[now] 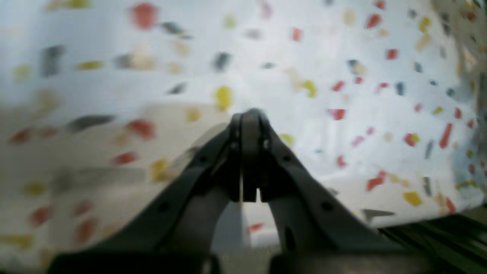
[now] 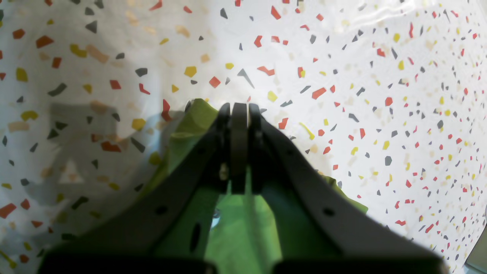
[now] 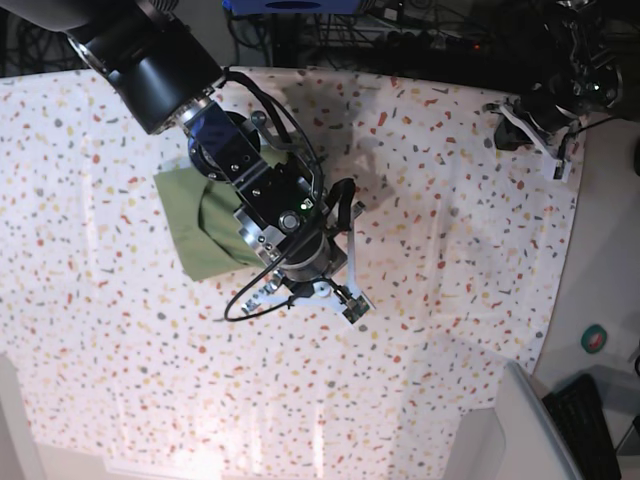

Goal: Layout the t-shirt on the table in an organized manner, then fold the t-shirt properly
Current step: 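Push and flatten the green bundle with the left gripper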

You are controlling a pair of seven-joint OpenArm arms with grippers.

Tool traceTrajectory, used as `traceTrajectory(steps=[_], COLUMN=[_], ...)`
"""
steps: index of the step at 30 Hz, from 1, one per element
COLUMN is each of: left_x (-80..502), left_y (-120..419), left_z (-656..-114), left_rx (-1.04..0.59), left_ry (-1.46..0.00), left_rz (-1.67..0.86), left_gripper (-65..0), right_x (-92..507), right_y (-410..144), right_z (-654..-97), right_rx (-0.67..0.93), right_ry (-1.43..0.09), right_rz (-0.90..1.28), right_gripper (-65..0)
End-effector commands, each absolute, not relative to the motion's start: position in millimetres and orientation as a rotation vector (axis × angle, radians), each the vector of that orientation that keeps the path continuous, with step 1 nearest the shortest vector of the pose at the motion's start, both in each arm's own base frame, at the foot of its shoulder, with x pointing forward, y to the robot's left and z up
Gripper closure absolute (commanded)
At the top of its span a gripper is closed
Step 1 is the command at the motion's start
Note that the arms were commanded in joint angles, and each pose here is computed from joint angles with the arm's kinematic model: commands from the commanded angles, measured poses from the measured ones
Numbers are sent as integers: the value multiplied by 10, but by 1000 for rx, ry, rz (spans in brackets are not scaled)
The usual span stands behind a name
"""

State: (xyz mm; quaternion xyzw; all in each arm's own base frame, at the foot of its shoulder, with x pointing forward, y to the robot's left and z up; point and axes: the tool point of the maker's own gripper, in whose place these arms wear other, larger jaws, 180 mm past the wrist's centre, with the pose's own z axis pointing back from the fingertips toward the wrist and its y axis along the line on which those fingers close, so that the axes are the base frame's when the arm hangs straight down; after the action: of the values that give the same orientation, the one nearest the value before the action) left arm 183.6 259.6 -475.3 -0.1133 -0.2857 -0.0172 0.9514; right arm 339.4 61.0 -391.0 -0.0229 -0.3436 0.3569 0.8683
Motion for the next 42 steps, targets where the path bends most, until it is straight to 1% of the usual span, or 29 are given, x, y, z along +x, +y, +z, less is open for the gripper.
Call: traceTrajectory(steps=[1, 5, 8, 12, 15, 18, 20, 24, 26, 33, 38, 42], left_x=[1928, 2156, 2356, 2538, 2560, 2503, 2404, 2213, 2175, 2200, 2232, 2254], left_y=[2500, 1990, 1483, 975, 729, 416, 278, 150, 150, 151, 155, 172], left_z=[-4693, -4726, -4729, -4749, -4863, -4906, -4970, -5120, -5145, -5076, -5065, -5055], left_rx=[-255, -350, -447, -534, -548, -594, -617, -637, -638, -640, -640, -637], left_ry=[-618, -641, -651, -642, -593, -604, -584, -520, -510, -535, -538, -543], left_rz=[-55, -98, -156, -197, -217, -263, -292, -314, -311, -308, -307, -307], left_gripper=[0, 0, 0, 0, 0, 0, 0, 0, 0, 0, 0, 0], right_x=[3507, 3470, 3466, 3467, 3470, 3489, 3496, 3566, 3602, 3729, 3628, 3562], right_y=[666, 649, 645, 647, 650, 651, 650, 649, 643, 541, 621, 678], right_z=[-3780, -3891, -3896, -3891, -3881, -3859, -3854, -3800, -3772, -3714, -3934, -3988], right_rx=[-45, -49, -48, -48, -47, -48, -49, -56, -60, -54, -37, -23], right_ry=[-764, -736, -734, -736, -739, -745, -746, -762, -770, -795, -729, -713], right_rz=[743, 747, 746, 746, 745, 745, 744, 745, 744, 686, 689, 695], right_gripper=[0, 0, 0, 0, 0, 0, 0, 0, 0, 0, 0, 0])
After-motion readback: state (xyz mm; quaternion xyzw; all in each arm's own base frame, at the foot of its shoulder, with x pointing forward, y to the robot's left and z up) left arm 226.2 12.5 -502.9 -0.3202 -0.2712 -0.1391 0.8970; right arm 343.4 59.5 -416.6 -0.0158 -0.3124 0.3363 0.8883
